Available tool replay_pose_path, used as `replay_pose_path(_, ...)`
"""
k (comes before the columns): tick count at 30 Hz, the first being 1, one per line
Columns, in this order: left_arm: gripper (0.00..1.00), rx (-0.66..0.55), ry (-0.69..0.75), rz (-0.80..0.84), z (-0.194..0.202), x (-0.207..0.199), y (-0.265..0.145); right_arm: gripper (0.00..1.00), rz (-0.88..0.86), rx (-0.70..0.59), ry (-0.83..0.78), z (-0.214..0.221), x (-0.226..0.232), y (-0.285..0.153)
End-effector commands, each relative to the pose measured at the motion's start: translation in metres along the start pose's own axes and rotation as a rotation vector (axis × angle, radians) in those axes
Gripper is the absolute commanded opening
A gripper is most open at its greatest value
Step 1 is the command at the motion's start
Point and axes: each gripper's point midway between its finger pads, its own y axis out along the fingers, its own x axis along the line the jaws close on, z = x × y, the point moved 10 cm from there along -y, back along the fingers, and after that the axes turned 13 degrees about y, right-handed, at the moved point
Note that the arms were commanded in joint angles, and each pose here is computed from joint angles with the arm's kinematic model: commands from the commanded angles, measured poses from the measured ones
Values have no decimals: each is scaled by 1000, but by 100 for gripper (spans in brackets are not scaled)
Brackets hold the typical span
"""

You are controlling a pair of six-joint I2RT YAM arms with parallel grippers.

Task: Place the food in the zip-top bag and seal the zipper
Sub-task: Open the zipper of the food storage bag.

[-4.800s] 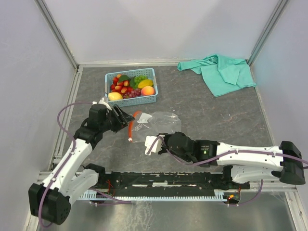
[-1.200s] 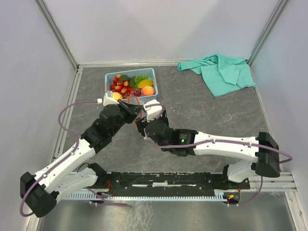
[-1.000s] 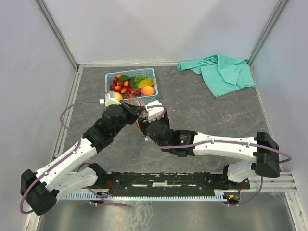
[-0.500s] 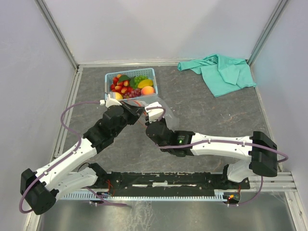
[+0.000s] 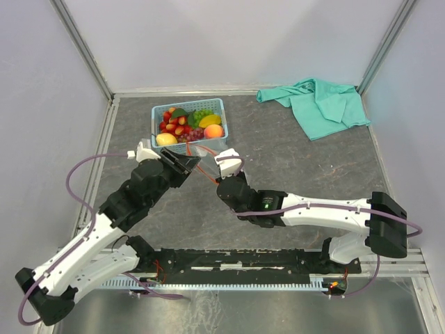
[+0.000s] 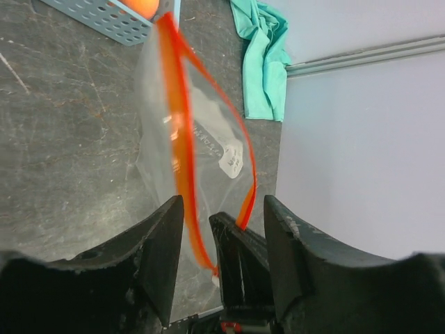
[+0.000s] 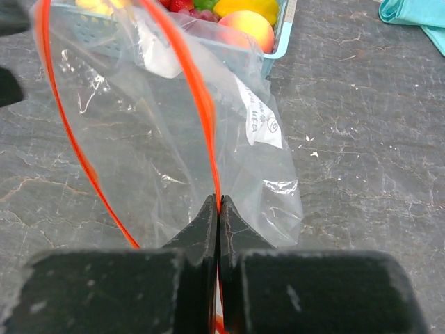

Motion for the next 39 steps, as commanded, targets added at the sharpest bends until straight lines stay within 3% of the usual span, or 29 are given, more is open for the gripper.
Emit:
replay_pose_path(1,58,7,-29,-58,-1,12,-19,1,-26,-28,50,-12,-1,-6)
replay_pose_path(20,61,152,47,-177,28,23,23,2,-59,17,30,11,-3,-1)
replay_pose_path(36,31,196,61,-179,44,30,44,3,-57,41,13,20,-7,-2)
replay_pose_path(39,21,192,71,-168,43,29,43,4,-52,45,13,22,-6,0)
